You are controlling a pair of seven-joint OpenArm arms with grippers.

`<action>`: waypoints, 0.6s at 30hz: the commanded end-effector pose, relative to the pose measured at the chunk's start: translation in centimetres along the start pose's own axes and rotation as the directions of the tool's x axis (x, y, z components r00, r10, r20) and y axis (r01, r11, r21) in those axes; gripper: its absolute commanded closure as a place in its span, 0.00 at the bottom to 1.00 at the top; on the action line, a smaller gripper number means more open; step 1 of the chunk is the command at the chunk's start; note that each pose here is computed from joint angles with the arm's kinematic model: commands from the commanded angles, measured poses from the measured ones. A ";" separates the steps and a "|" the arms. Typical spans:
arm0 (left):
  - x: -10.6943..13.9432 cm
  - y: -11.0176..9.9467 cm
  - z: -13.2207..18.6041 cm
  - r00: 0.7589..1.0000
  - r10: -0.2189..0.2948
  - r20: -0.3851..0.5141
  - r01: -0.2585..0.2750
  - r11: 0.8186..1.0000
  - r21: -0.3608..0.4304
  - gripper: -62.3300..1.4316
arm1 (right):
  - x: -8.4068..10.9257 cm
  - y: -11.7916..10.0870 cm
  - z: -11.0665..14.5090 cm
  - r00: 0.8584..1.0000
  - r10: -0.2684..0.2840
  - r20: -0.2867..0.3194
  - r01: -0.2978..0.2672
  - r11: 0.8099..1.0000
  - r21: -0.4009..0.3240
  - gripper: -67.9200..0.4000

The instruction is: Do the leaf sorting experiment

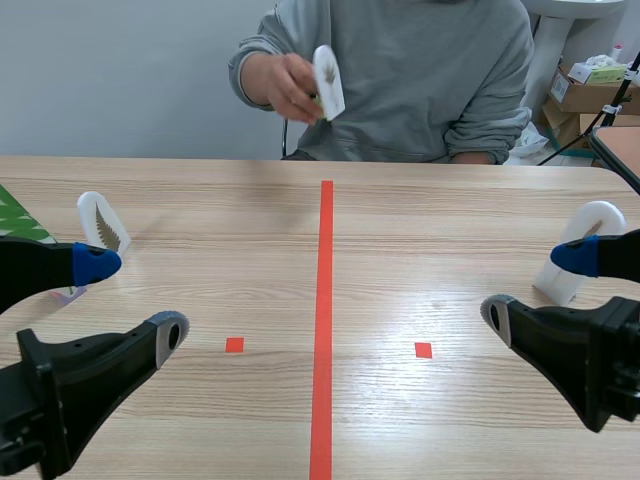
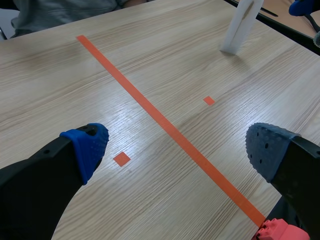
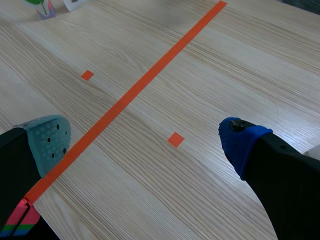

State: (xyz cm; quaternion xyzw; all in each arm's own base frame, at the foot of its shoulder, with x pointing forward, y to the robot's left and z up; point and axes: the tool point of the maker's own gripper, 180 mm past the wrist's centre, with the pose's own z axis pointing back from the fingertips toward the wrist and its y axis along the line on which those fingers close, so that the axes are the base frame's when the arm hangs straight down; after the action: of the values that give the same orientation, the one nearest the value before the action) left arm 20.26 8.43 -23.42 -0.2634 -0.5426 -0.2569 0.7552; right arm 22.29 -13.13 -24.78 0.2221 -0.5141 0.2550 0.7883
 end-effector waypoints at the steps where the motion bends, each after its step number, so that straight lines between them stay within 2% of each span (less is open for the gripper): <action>1: 0.7 0.0 0.0 0.999 0.003 0.032 -0.003 1.000 -0.003 0.06 | 0.7 0.0 0.0 0.999 0.032 0.005 -0.032 0.999 0.011 0.10; 9: 0.7 0.0 0.0 0.999 0.003 0.032 -0.003 1.000 -0.003 0.06 | -0.3 -0.2 0.0 0.997 0.062 -0.051 -0.062 0.998 0.001 0.10; 18: 0.7 0.0 0.0 0.999 0.003 0.032 -0.003 1.000 -0.003 0.06 | -0.4 -0.3 0.0 0.997 0.062 -0.055 -0.062 0.998 0.001 0.10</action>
State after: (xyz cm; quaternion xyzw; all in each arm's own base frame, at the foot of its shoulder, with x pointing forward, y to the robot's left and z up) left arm 20.26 8.43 -23.42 -0.2634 -0.5426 -0.2569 0.7552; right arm 21.90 -13.66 -26.22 0.1951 -0.4855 0.2760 0.8063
